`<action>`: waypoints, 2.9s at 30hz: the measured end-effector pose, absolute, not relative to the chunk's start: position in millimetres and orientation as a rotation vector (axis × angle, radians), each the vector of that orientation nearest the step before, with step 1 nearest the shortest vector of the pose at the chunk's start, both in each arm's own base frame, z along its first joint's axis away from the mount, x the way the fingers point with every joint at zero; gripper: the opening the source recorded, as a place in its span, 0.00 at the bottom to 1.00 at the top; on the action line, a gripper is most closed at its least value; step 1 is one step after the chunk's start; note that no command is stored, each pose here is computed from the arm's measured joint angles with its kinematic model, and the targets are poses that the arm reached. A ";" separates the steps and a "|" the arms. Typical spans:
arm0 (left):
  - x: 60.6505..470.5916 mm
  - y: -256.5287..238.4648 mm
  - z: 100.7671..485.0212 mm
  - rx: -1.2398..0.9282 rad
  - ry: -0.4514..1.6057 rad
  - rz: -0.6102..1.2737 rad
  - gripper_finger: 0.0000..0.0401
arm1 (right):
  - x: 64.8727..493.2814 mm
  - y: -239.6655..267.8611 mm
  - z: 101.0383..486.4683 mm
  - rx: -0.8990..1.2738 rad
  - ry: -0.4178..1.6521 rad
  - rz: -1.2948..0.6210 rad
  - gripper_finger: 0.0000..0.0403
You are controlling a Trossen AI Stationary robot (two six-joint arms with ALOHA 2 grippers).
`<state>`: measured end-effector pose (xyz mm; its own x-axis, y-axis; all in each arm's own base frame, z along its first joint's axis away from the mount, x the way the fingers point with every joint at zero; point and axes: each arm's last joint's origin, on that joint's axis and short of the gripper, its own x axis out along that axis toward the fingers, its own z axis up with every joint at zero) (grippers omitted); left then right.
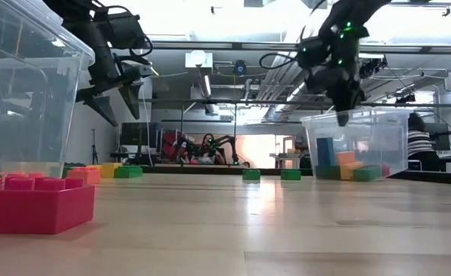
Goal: Sort blocks by size
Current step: Adjust the right transparent bin
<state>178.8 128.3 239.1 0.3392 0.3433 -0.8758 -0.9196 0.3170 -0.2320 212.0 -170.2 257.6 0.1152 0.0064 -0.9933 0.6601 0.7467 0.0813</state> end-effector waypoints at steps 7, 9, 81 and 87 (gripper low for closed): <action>179.0 128.1 239.1 -0.858 0.824 0.958 0.66 | 199.6 -138.5 276.2 0.644 1.455 -0.395 0.00; 179.2 128.3 239.3 -0.857 0.821 0.958 0.66 | 195.8 -131.4 280.1 0.650 1.480 -0.376 0.00; 191.8 132.1 247.4 -0.846 0.697 0.808 0.66 | 241.5 -112.8 325.6 0.432 1.355 -0.234 0.00; 191.7 132.1 247.4 -0.834 0.702 0.803 0.66 | 213.4 -61.7 335.4 0.695 1.431 0.098 0.00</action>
